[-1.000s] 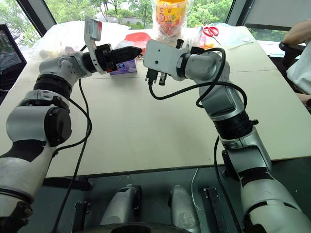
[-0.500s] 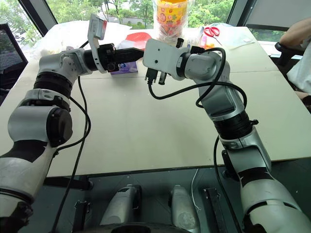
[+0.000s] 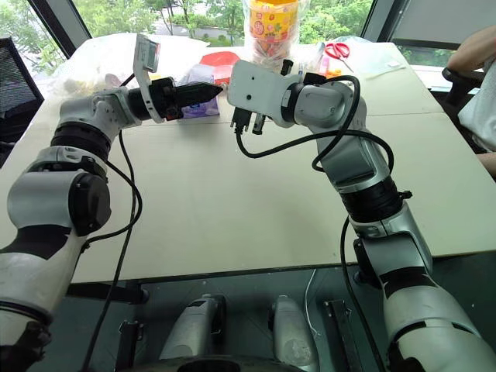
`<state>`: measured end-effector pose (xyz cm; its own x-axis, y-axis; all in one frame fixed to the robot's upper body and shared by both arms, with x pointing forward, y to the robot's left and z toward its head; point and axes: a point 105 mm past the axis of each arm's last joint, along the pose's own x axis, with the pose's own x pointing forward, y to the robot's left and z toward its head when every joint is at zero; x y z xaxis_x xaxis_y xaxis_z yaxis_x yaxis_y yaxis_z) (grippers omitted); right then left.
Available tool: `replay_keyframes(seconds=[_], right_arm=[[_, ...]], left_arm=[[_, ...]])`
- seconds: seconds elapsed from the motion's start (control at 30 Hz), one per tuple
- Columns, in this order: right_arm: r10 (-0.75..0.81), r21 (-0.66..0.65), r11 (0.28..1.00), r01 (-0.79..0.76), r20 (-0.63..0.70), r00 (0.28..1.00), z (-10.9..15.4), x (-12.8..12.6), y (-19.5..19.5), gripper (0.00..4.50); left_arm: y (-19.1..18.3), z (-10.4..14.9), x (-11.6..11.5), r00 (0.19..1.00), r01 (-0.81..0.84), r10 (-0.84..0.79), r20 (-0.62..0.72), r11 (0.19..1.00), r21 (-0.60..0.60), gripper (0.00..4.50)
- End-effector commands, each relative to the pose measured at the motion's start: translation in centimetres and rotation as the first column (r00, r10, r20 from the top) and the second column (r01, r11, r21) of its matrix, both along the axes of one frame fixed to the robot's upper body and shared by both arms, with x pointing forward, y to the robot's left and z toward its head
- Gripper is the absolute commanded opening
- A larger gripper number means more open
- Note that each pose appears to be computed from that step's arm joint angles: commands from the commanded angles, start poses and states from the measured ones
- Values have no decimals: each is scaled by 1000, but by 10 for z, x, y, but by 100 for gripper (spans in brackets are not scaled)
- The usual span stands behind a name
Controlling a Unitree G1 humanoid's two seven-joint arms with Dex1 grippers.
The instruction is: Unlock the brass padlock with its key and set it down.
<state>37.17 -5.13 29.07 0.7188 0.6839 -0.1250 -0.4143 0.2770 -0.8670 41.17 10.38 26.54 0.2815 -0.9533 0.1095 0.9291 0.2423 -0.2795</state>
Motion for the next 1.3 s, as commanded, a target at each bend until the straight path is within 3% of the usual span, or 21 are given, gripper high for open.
replay_keyframes(seconds=[0.03,0.47,0.63,1.3], right_arm=[[44,15,999,-46,94,995,24,-13,9,70],[36,15,999,-37,85,996,20,-12,7,70],[38,12,999,-39,79,996,18,-12,8,70],[50,6,999,-51,61,997,10,-13,12,70]], left_arm=[[3,10,0,999,-10,10,45,1000,-11,128],[9,2,-14,992,113,-115,58,993,37,128],[15,0,-5,998,22,-22,53,1000,0,128],[9,8,-8,995,65,-63,76,997,-29,128]])
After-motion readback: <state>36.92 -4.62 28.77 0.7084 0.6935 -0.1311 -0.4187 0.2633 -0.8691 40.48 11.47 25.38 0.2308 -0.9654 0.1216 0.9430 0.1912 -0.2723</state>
